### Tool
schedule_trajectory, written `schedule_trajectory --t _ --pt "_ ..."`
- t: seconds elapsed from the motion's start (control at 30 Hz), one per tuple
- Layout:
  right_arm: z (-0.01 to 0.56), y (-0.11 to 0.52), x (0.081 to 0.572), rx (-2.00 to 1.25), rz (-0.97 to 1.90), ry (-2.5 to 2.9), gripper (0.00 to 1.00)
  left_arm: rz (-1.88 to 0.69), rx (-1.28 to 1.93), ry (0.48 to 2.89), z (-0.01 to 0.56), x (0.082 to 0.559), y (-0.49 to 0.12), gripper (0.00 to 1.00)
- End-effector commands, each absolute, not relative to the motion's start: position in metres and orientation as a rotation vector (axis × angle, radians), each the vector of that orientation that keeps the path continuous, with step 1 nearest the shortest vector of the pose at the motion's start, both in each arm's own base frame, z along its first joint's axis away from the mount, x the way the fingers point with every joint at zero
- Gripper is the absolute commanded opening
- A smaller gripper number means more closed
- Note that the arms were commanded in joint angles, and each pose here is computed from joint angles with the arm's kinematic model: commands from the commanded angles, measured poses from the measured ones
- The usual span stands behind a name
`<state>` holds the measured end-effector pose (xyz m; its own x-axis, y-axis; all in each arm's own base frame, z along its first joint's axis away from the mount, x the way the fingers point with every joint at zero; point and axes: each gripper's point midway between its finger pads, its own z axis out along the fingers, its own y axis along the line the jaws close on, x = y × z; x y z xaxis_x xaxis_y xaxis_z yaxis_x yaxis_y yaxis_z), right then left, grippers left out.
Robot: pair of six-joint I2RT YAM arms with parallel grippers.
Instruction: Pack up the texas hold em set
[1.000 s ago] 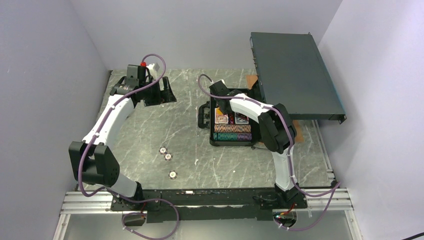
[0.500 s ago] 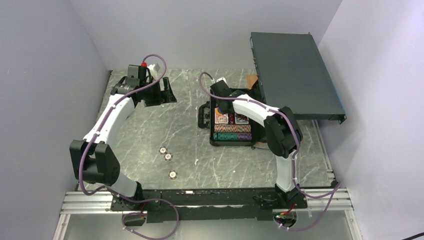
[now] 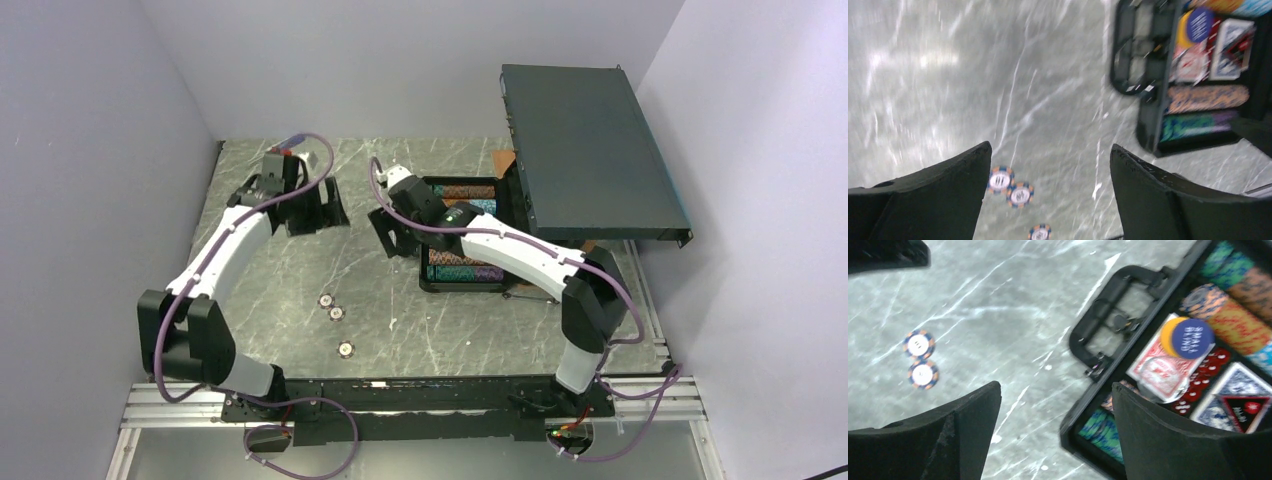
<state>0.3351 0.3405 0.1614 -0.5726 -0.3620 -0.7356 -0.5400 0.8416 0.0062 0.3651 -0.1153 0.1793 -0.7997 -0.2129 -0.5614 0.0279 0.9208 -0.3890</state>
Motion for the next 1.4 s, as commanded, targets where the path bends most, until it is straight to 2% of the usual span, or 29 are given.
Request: schedule_trajectory --t 0.0,0.13,0.23,0.43,0.67,0.77,1.1,1.37 --pt "0.171 0.35 0.312 -0.638 0.486 2.218 0.84 -0.397 -0.266 2.531 0.151 0.314 -0.094 0.89" --pt "0.178 0.344 0.305 -0.655 0.512 2.181 0.85 -0.357 -0.368 2.617 0.124 0.272 -0.093 0.89" --pt "0.181 0.344 0.301 -0.666 0.538 2.154 0.85 -0.338 -0.469 2.635 0.102 0.256 -0.096 0.89" --pt "0.183 0.338 0.296 -0.653 0.546 2.148 0.85 -0.239 -0.73 2.783 0.06 0.247 -0.095 0.83" --pt "0.177 0.325 0.294 -0.634 0.497 2.155 0.85 -0.142 -0.871 2.801 0.033 0.247 -0.09 0.75" --pt "0.178 0.324 0.294 -0.628 0.5 2.152 0.85 -0.097 -0.897 2.807 0.026 0.243 -0.085 0.7" --pt "0.174 0.33 0.297 -0.639 0.509 2.16 0.84 -0.001 -0.861 2.855 0.013 0.239 -0.082 0.68" --pt "0.173 0.33 0.296 -0.636 0.513 2.16 0.84 0.049 -0.858 2.878 0.003 0.234 -0.081 0.6"
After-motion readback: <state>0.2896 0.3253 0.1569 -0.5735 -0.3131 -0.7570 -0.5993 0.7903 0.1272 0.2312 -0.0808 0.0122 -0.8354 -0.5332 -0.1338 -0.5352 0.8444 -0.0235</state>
